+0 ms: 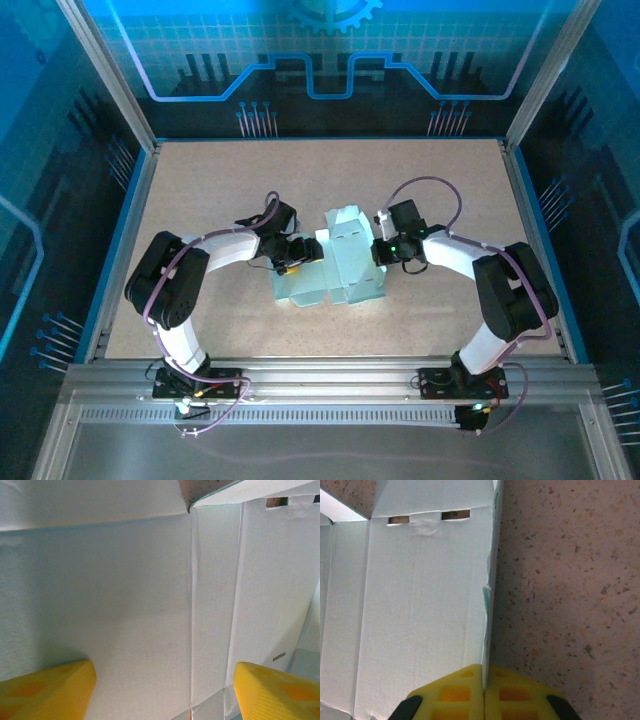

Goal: Fold the paper box

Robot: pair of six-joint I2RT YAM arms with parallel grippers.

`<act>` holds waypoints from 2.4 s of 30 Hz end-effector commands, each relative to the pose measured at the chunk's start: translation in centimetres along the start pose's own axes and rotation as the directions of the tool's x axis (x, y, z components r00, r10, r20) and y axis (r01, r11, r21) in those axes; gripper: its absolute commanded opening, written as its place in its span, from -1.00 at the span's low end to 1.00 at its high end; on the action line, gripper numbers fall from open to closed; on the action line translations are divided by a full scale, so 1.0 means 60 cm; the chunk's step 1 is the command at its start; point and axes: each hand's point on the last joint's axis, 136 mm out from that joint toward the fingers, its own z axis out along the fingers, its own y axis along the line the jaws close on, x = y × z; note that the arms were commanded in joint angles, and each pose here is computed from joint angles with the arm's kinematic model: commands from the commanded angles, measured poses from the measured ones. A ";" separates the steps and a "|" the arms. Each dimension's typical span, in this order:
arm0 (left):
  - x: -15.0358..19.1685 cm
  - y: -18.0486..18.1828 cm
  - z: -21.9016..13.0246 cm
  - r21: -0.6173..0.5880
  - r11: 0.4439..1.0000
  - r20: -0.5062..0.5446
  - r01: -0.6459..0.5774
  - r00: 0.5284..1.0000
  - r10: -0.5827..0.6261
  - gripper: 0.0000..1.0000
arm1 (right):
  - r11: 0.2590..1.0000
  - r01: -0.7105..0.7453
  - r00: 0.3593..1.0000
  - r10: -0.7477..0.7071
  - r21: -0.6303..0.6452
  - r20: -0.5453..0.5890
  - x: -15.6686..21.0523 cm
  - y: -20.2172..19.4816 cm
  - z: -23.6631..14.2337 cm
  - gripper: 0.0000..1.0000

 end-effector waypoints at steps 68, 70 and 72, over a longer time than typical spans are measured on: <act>-0.112 -0.245 -0.069 0.132 0.954 -0.040 -0.268 0.961 0.275 0.24 | 0.885 0.361 0.889 -0.422 0.295 0.176 -0.077 0.101 -0.055 -1.00; -0.110 -0.245 -0.070 0.136 0.960 -0.041 -0.245 0.967 0.252 0.21 | 0.884 0.363 0.889 -0.423 0.295 0.175 -0.077 0.102 -0.054 -1.00; -0.111 -0.244 -0.067 0.136 0.968 -0.044 -0.210 0.975 0.217 0.17 | 0.884 0.363 0.888 -0.424 0.293 0.178 -0.079 0.103 -0.055 -1.00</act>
